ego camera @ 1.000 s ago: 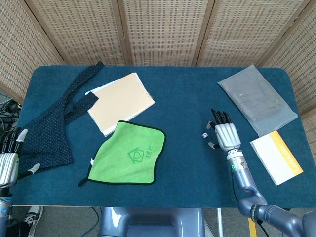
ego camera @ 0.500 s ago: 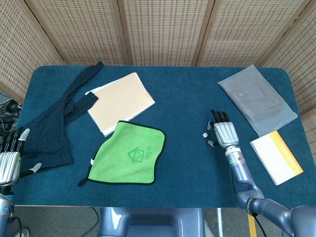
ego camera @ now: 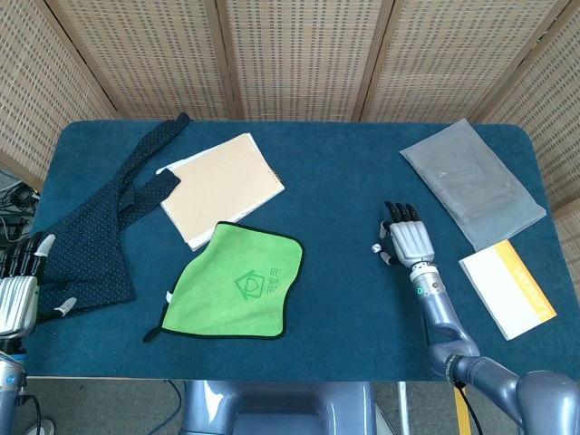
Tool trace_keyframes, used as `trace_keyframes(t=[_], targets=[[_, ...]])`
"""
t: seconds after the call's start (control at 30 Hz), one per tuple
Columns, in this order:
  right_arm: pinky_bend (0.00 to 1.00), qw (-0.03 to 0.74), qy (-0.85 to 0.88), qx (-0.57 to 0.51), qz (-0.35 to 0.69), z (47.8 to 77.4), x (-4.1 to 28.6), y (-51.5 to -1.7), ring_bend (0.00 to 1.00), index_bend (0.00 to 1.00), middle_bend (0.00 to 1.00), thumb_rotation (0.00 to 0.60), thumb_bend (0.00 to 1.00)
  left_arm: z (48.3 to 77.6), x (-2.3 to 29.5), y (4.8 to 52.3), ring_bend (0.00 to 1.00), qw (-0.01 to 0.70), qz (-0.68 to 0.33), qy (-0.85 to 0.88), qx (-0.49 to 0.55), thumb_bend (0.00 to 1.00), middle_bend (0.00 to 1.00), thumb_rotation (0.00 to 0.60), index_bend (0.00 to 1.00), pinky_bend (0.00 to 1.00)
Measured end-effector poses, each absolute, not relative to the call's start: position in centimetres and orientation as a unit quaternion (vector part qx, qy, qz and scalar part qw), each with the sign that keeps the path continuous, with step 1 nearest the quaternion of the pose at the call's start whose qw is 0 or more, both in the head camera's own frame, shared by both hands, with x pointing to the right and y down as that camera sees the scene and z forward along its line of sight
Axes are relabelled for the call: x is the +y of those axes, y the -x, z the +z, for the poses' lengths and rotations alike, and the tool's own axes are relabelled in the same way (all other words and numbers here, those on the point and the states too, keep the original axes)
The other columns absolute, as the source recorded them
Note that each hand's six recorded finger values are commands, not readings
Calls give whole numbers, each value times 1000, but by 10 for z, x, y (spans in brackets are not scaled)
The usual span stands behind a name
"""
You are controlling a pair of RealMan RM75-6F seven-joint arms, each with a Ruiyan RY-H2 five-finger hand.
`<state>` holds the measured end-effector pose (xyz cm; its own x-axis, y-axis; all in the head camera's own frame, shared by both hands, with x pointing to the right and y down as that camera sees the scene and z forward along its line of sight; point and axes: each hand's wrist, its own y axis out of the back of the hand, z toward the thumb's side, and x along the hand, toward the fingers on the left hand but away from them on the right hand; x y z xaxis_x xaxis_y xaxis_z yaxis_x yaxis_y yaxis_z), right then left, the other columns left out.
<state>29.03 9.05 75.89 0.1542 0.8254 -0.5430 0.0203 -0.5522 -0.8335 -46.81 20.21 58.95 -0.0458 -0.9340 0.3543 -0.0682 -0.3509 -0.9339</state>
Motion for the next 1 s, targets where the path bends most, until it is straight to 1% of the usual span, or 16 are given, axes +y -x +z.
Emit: trace_keyframes(t=[0.47, 0.73, 1.0], targets=[[65, 350, 680, -303, 569, 766, 92, -283, 0, 515, 133, 600, 449, 591, 202, 466, 0, 371, -581, 583, 429, 0, 0, 600, 0, 0], [79, 354, 678, -304, 568, 767, 90, -279, 16, 571, 184, 600, 477, 591, 202, 467, 0, 370, -582, 583, 431, 0, 0, 600, 0, 0], [79, 351, 677, -307, 568, 765, 90, -281, 21, 569, 182, 600, 484, 592, 203, 466, 0, 370, -581, 585, 428, 0, 0, 600, 0, 0]])
